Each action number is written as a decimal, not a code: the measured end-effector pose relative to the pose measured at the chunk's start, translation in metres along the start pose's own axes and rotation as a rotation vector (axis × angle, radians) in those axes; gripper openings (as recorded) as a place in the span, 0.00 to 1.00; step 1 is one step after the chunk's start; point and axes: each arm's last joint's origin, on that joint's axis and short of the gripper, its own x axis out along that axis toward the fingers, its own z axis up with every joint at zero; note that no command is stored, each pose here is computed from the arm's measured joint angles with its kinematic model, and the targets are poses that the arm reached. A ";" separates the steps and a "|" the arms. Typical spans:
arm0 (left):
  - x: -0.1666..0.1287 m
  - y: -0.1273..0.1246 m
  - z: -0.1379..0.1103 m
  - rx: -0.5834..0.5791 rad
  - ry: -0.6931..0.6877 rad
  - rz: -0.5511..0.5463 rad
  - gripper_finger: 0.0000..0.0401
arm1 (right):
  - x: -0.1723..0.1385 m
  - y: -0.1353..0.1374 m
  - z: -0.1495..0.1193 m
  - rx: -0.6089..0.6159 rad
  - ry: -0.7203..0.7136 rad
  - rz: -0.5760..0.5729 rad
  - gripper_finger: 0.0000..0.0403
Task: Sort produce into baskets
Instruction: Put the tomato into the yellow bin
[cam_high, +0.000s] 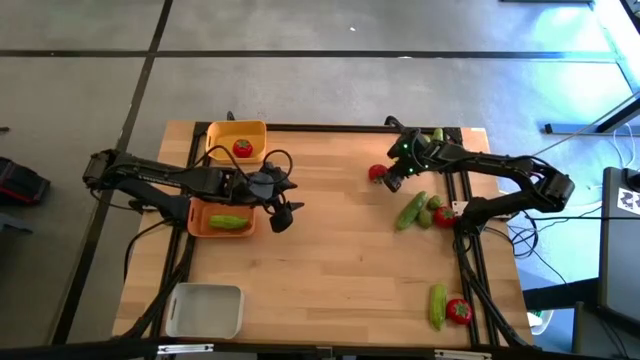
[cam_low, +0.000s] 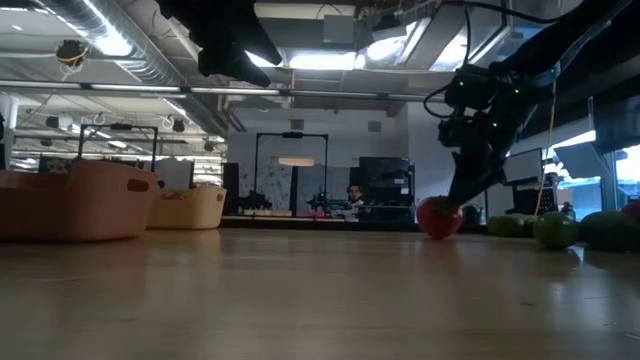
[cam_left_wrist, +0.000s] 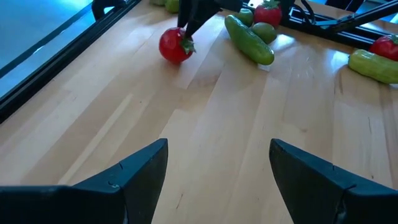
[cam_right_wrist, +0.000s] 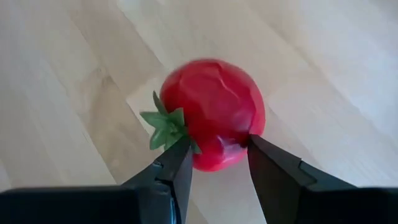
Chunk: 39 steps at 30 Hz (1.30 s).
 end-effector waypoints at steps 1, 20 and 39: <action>0.000 0.000 0.000 0.000 0.000 0.000 0.69 | 0.000 0.000 0.002 -0.003 -0.018 0.002 0.36; 0.000 0.000 0.000 0.001 0.001 0.000 0.69 | -0.002 0.000 0.019 -0.110 -0.196 -0.063 0.53; 0.000 0.000 0.000 0.002 0.004 0.001 0.69 | -0.002 0.020 0.029 -0.267 -0.307 0.025 0.77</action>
